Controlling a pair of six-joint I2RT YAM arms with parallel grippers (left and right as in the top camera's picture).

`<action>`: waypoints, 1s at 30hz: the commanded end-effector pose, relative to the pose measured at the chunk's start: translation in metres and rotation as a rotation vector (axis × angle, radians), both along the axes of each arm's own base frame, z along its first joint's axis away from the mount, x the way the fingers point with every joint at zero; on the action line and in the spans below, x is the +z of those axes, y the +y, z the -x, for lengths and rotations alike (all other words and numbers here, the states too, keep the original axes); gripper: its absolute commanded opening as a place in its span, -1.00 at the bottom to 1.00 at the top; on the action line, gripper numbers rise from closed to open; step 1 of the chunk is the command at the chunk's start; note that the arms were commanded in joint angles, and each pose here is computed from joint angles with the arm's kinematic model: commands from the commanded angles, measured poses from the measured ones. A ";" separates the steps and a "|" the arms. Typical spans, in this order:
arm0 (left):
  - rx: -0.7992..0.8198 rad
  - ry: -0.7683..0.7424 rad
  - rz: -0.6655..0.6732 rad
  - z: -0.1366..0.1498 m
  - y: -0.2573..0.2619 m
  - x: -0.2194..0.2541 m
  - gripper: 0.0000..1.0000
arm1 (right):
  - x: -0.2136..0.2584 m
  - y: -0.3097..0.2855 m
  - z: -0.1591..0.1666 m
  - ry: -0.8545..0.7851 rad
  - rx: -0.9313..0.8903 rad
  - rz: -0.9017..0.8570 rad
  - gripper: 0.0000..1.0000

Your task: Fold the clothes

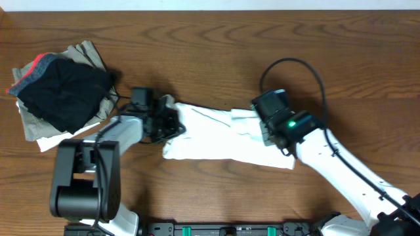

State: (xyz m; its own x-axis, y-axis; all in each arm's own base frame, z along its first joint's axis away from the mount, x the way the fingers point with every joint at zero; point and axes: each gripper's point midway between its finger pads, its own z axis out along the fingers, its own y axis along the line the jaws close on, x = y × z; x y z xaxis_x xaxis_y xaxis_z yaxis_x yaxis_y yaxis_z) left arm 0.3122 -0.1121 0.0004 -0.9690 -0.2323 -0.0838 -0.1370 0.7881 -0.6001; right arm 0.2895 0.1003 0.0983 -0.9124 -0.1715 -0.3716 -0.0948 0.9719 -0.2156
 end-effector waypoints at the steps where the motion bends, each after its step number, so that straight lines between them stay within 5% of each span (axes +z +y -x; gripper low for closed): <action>1: 0.030 -0.026 -0.027 -0.002 0.017 0.007 -0.88 | -0.008 -0.006 -0.003 0.044 -0.053 -0.096 -0.33; 20: 0.044 -0.176 -0.024 -0.005 0.020 0.067 -0.88 | -0.100 0.006 -0.002 0.294 -0.076 -0.129 -0.36; 30: -0.052 -0.235 0.087 0.008 -0.012 0.100 -0.88 | -0.108 0.010 -0.004 0.305 -0.072 -0.147 -0.34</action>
